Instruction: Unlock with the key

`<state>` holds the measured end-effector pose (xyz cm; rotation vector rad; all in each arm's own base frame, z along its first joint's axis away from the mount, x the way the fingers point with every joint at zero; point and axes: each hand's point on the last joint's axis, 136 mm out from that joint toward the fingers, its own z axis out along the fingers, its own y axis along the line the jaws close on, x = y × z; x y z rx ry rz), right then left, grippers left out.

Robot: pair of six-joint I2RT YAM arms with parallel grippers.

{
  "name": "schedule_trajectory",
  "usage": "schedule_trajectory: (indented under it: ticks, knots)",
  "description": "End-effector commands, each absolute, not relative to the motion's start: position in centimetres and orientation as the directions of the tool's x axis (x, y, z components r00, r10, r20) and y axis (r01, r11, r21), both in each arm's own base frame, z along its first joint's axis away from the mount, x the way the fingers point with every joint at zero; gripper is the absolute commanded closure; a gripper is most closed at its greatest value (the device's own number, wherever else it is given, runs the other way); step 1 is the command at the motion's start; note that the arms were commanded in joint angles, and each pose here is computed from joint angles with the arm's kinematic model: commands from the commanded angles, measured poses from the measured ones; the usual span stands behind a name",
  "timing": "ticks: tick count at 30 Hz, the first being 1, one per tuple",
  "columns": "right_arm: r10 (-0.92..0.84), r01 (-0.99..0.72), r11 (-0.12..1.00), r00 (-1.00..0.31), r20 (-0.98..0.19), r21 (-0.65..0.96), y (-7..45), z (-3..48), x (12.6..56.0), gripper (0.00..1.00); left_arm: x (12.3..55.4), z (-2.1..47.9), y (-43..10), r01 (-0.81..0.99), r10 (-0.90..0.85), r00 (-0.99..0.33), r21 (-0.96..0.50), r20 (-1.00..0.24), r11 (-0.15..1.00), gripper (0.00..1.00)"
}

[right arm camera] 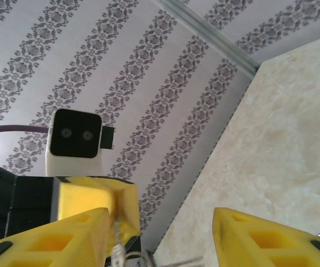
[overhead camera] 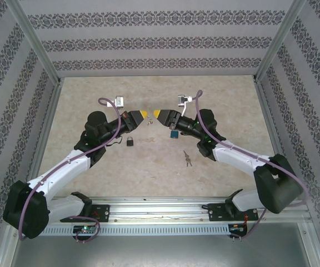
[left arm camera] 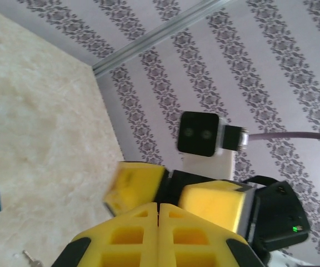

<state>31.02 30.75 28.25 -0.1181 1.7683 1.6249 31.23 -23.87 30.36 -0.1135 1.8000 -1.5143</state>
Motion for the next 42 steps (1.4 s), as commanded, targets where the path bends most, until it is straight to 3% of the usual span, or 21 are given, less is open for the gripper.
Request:
schedule_trajectory:
  ticks: [1, 7, 11, 25, 29, 35, 38, 39, 41, 42]
  knots:
    - [0.382, -0.615, 0.065, -0.712, -0.589, 0.786, 32.2, 32.3, 29.4, 0.46, 30.5, 32.8, -24.3, 0.475, -0.537, -0.667, -0.85, -0.516, 0.228, 1.0]
    - [0.357, -0.637, 0.022, -0.715, -0.601, 0.771, 32.9, 33.0, 28.2, 0.53, 30.4, 32.9, -24.0, 0.478, -0.552, -0.651, -0.847, -0.521, 0.235, 1.0]
    - [0.341, -0.631, 0.009, -0.727, -0.596, 0.775, 33.3, 32.6, 27.8, 0.51, 30.4, 33.0, -23.8, 0.479, -0.563, -0.644, -0.847, -0.518, 0.231, 1.0]
    - [0.325, -0.588, 0.043, -0.757, -0.568, 0.808, 33.8, 30.4, 28.2, 0.59, 30.2, 33.8, -22.6, 0.482, -0.615, -0.598, -0.843, -0.515, 0.237, 1.0]
    - [0.318, -0.587, 0.029, -0.762, -0.564, 0.809, 33.9, 30.4, 28.1, 0.71, 30.2, 34.0, -22.7, 0.485, -0.615, -0.597, -0.842, -0.515, 0.234, 1.0]
    - [0.312, -0.599, 0.028, -0.755, -0.577, 0.8, 33.9, 30.8, 28.0, 0.96, 30.2, 33.9, -22.6, 0.486, -0.619, -0.594, -0.842, -0.514, 0.234, 1.0]
    - [0.317, -0.606, 0.034, -0.747, -0.584, 0.795, 33.4, 31.0, 28.1, 1.0, 30.1, 33.6, -22.5, 0.479, -0.615, -0.596, -0.844, -0.516, 0.243, 1.0]
    - [0.315, -0.611, 0.036, -0.744, -0.59, 0.79, 33.3, 31.1, 28.0, 1.0, 30.0, 33.7, -22.6, 0.479, -0.609, -0.6, -0.842, -0.519, 0.247, 0.98]
    - [0.299, -0.619, 0.044, -0.741, -0.602, 0.784, 33.0, 31.3, 28.0, 1.0, 29.8, 33.5, -22.6, 0.469, -0.591, -0.613, -0.843, -0.525, 0.263, 0.76]
    - [0.29, -0.622, 0.049, -0.74, -0.607, 0.782, 32.8, 31.4, 27.9, 1.0, 29.6, 33.4, -22.7, 0.468, -0.58, -0.619, -0.842, -0.53, 0.269, 0.72]
